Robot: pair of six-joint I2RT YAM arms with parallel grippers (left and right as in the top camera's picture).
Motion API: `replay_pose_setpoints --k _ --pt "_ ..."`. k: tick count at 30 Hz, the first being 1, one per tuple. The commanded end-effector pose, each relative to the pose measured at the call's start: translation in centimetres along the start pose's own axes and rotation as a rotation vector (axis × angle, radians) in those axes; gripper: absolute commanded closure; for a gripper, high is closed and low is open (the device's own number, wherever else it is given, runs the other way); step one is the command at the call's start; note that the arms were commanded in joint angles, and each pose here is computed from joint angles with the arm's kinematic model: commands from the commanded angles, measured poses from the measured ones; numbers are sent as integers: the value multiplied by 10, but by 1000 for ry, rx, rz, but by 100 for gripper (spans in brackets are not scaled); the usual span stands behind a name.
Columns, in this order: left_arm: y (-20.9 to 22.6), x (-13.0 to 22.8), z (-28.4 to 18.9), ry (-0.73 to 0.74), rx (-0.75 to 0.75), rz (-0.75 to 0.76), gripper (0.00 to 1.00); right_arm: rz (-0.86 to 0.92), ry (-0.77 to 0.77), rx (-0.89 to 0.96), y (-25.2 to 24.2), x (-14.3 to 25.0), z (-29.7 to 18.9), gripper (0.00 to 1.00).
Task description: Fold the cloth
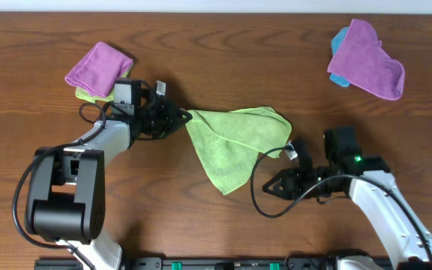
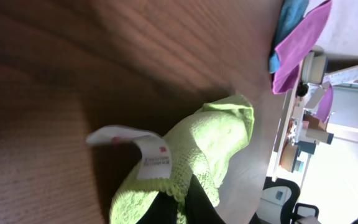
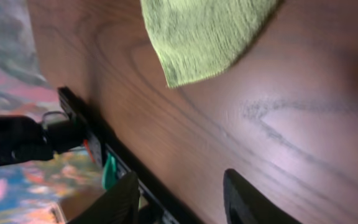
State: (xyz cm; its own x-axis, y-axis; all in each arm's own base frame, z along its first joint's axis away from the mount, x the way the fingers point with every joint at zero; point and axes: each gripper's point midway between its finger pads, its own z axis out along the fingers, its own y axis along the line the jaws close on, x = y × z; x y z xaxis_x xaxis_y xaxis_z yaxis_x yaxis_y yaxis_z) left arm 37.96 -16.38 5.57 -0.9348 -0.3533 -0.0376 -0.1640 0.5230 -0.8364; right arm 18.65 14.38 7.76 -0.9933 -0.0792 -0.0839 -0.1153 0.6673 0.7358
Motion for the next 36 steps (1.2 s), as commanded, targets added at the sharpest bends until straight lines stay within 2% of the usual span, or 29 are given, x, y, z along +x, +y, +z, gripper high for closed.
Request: replay_pose_setpoints --k 1,6,20,36 --pt "7 0 1 4 -22 -9 94 111 -10 -86 4 8 7 52" --pt "8 3 1 15 -27 -23 94 165 -47 -123 -4 7 19 39" --pt "7 5 1 22 -21 -64 94 262 -168 -98 -17 1 60 32" --pt "1 9 1 50 13 -76 94 295 -194 -11 -24 -6 94 34"
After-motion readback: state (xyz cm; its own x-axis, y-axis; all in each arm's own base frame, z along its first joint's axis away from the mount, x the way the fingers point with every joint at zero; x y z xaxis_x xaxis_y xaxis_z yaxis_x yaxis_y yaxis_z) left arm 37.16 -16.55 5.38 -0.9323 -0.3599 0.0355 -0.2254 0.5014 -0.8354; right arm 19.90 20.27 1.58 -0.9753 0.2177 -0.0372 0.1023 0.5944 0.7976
